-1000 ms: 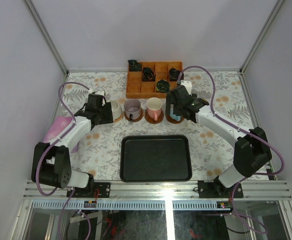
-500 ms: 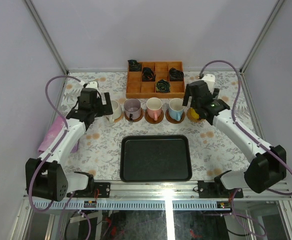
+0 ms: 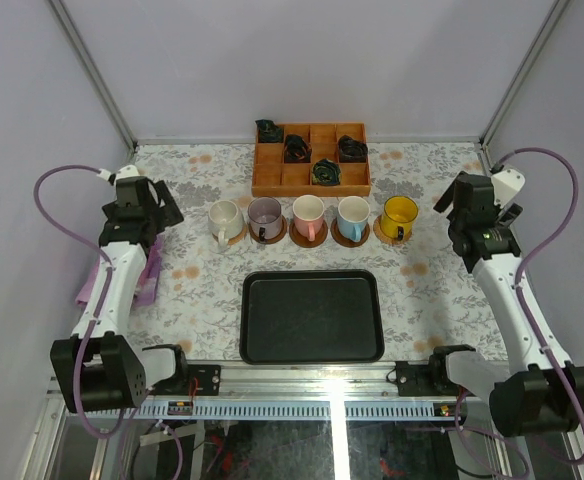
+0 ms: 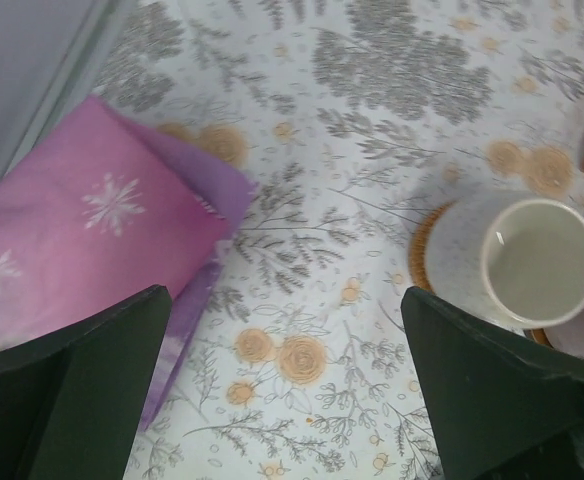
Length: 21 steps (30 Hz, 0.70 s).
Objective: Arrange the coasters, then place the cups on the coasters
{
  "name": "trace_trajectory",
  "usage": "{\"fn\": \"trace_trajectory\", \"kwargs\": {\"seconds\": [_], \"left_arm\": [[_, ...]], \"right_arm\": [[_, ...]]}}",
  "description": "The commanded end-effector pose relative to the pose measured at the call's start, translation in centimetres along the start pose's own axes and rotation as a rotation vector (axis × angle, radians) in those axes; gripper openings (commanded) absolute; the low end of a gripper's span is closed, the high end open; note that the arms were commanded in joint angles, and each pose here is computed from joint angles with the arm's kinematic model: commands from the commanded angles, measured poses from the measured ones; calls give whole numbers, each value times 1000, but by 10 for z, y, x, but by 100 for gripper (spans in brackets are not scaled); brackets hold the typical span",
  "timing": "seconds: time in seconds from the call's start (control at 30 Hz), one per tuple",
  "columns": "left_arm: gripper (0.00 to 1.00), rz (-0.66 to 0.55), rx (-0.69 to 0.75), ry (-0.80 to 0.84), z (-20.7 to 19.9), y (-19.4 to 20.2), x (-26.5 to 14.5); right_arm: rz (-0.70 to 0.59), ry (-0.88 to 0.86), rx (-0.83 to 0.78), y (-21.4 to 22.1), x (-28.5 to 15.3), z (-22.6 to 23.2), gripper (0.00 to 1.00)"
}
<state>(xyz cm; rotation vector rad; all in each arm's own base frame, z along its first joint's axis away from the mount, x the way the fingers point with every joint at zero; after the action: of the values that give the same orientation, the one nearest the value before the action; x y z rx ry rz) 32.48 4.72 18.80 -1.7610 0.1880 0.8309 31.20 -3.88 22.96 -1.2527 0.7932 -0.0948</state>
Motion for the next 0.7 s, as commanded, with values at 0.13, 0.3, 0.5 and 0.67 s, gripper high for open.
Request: {"fn": "trace_trajectory", "kwargs": {"seconds": [0.13,0.3,0.5,0.67], "left_arm": [[100,60,-107,-134,27,7,-2],[100,103,-127,-172,31,16,0],[100,104,-161,-185,33,22,-2],[100,71,-161,-142,30,20,-7]], "right_arm": [[-99,84,46,-18,-8,-20,99],[-102,69,35,-22,-7,-16,99],[-75,41,30,-19,-1,-6,99],[-58,25,27,-18,4,0,99]]}}
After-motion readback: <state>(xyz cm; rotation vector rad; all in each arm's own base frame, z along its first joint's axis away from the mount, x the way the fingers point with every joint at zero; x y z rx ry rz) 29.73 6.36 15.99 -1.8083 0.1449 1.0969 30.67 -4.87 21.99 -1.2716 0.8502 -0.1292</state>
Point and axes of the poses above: each gripper's point midway between its finger pads, its own x axis out along the fingers, its own z axis along the line the jaws close on, y = z × x, the point moved 2 cm from there along -x, back along the fingers, and after that the axes turned 2 degrees about -x, right-handed, at the moved point
